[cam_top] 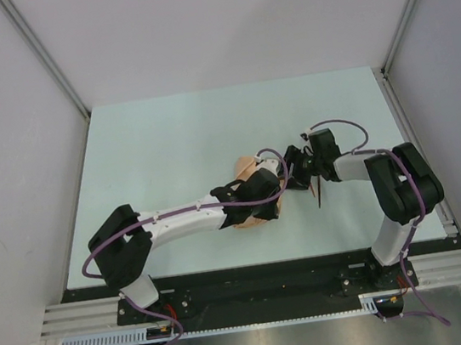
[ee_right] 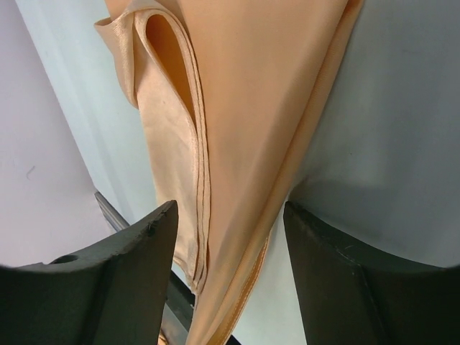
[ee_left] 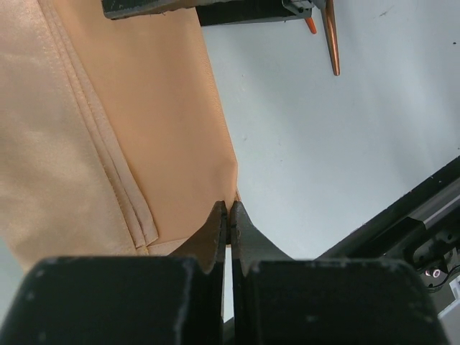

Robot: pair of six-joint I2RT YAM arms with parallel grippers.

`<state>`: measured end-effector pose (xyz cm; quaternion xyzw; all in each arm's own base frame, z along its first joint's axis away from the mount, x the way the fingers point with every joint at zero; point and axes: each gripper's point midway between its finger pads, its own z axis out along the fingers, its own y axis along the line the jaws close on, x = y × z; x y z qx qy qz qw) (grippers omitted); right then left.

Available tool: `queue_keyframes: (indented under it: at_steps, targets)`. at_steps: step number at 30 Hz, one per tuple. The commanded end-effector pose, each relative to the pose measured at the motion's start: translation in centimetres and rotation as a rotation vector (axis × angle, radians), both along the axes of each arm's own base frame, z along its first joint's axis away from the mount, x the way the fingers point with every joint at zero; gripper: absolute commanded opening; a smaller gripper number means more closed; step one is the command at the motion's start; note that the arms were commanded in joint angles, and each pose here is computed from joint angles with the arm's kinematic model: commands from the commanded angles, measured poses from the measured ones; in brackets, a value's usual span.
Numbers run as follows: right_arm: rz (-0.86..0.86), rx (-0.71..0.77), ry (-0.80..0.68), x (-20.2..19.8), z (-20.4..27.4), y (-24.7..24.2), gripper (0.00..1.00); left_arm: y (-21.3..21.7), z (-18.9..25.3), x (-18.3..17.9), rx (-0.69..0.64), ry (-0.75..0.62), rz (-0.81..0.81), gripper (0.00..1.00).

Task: Fold the napkin into a case and place the utensils inside
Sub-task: Pick up the 2/3-rectangle-folded napkin at the center of the board.

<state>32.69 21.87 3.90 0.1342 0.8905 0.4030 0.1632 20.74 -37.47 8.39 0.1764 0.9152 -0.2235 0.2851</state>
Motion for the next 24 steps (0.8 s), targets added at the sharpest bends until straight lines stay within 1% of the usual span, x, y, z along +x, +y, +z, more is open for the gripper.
queue_keyframes:
  at_steps: [1,6,7,15,18,21,22,24]
  targets:
    - [0.000,-0.005,0.011,-0.8,-1.4,0.0,0.66,-0.4,2.3,0.0,-0.073,-0.008,0.004,0.00]
    - [-0.008,0.022,0.036,-2.1,-1.5,0.3,0.66,-0.5,2.4,0.0,-0.078,-0.007,0.005,0.00]
    - [-0.008,0.030,0.053,-2.9,-1.9,0.3,0.66,-0.5,2.4,0.0,-0.079,-0.006,0.006,0.00]
    - [-0.033,0.058,0.045,-4.1,-1.6,0.9,0.66,-0.4,2.3,0.0,-0.077,-0.003,0.005,0.00]
    - [-0.053,0.090,0.033,-3.5,-1.5,1.1,0.64,-0.5,2.4,-0.1,-0.083,-0.002,0.002,0.00]
    - [-0.070,0.089,0.000,-2.4,-1.5,0.8,0.62,-0.4,2.3,-0.2,-0.084,0.002,0.004,0.00]
    - [-0.072,0.088,-0.004,-2.1,-1.7,0.6,0.59,-0.4,2.2,-0.2,-0.084,0.003,0.003,0.00]
    - [-0.081,0.088,-0.023,-1.4,-1.7,0.2,0.57,-0.3,2.1,-0.4,-0.084,0.008,-0.001,0.00]
